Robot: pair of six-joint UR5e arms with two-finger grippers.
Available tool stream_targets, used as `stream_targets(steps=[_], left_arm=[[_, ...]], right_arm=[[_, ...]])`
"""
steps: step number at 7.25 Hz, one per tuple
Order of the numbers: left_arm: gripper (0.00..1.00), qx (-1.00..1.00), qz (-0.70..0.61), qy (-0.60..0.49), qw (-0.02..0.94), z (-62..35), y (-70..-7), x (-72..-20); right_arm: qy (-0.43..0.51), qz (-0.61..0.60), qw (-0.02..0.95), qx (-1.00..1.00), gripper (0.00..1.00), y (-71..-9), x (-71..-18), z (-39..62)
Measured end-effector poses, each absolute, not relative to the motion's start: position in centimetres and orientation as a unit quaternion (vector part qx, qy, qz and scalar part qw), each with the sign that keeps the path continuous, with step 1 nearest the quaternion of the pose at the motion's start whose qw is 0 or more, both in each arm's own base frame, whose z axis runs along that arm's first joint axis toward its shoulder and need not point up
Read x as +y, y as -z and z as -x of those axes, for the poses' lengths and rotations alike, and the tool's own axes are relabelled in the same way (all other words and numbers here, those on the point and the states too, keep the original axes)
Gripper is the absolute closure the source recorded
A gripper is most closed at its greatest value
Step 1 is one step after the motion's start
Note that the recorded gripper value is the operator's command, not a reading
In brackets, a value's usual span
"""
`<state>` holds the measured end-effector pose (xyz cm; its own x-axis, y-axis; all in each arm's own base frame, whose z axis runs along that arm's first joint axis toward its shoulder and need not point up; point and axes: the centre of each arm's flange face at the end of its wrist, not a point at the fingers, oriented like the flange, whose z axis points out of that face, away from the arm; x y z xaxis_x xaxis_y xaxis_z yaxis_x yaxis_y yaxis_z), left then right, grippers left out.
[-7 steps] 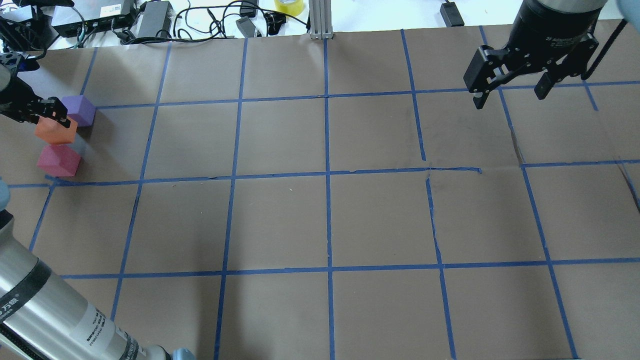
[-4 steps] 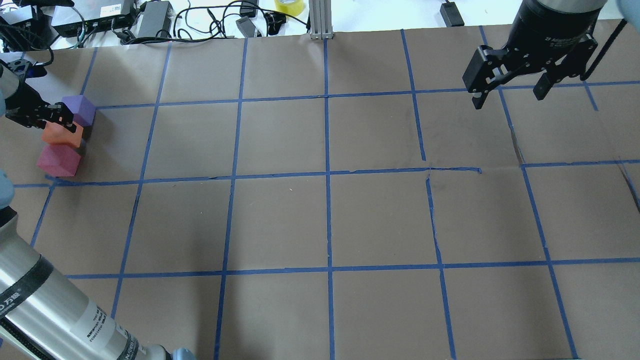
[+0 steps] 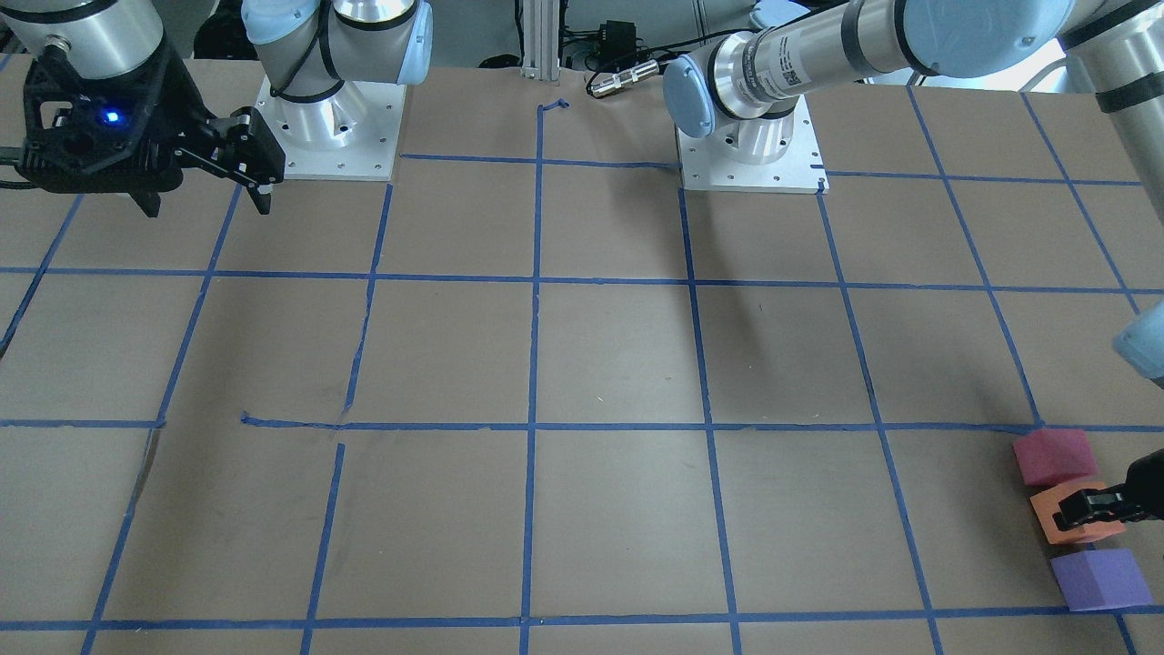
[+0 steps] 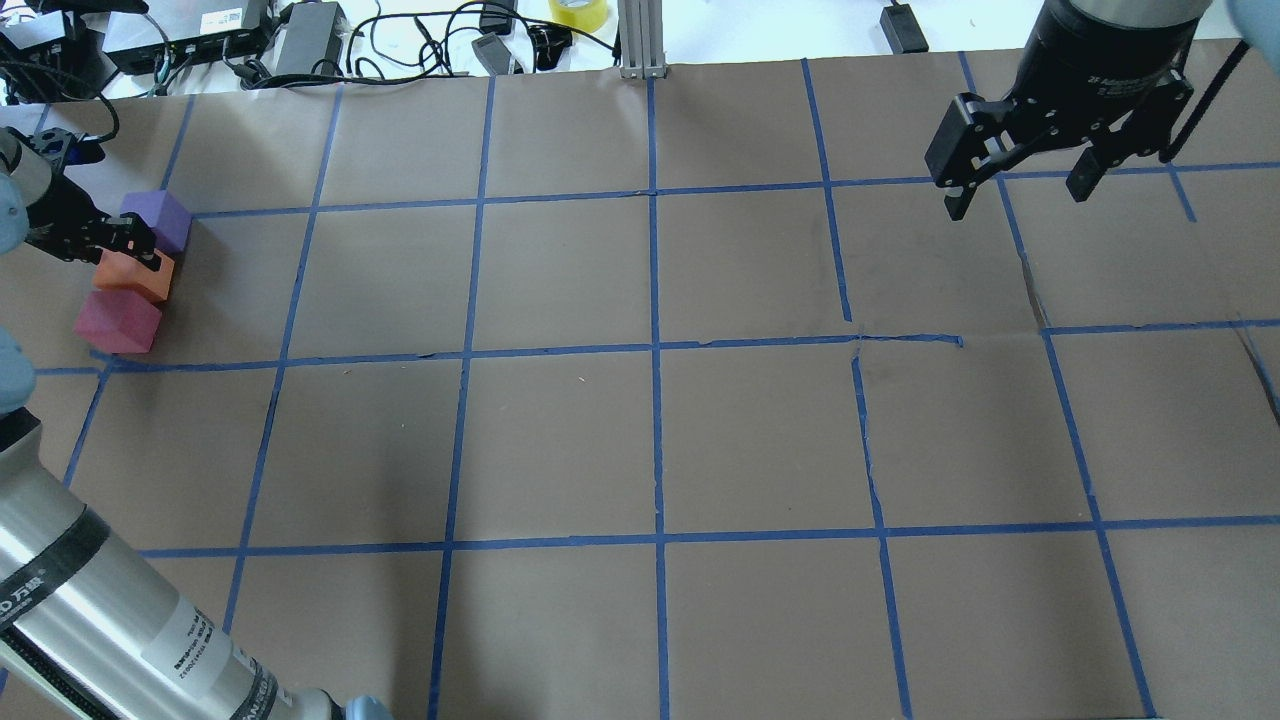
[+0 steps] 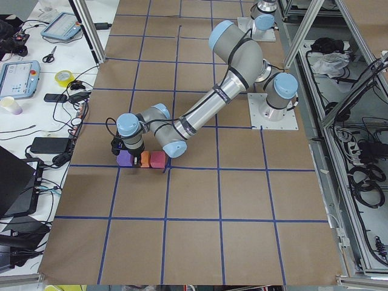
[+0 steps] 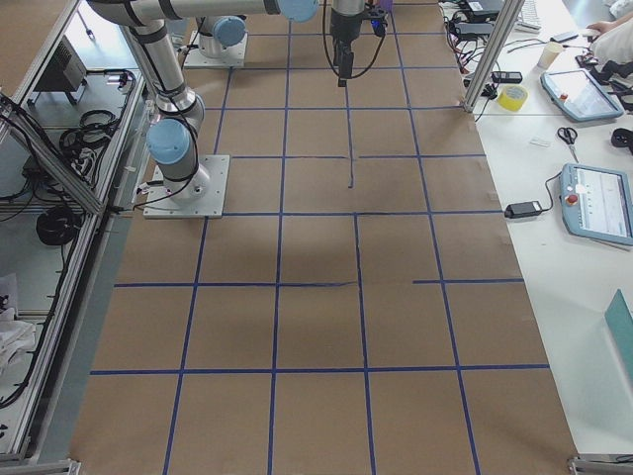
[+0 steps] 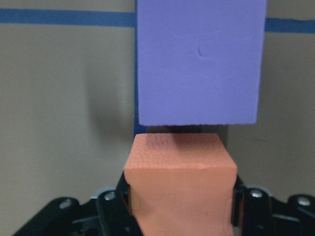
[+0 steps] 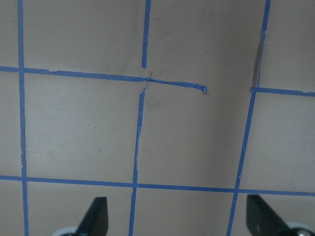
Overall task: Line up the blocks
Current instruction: 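Lower the orange cube into the gap between the purple and pink cubes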
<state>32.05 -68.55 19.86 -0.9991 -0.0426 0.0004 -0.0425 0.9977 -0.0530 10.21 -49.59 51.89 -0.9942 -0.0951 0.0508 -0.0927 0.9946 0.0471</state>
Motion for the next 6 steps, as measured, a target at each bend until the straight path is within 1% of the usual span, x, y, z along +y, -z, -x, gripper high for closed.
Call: stream_targets(steps=[4, 6], left_arm=[[1.0, 0.999, -0.017, 0.031, 0.006, -32.13, -19.86, -68.61], [1.0, 0.999, -0.014, 0.031, 0.004, -32.09, -19.79, -68.64]], right_arm=[[0.023, -0.046, 0.026, -0.998, 0.0, -51.86, -49.62, -10.21], [0.023, -0.047, 0.027, -0.998, 0.0, -51.79, -49.66, -10.2]])
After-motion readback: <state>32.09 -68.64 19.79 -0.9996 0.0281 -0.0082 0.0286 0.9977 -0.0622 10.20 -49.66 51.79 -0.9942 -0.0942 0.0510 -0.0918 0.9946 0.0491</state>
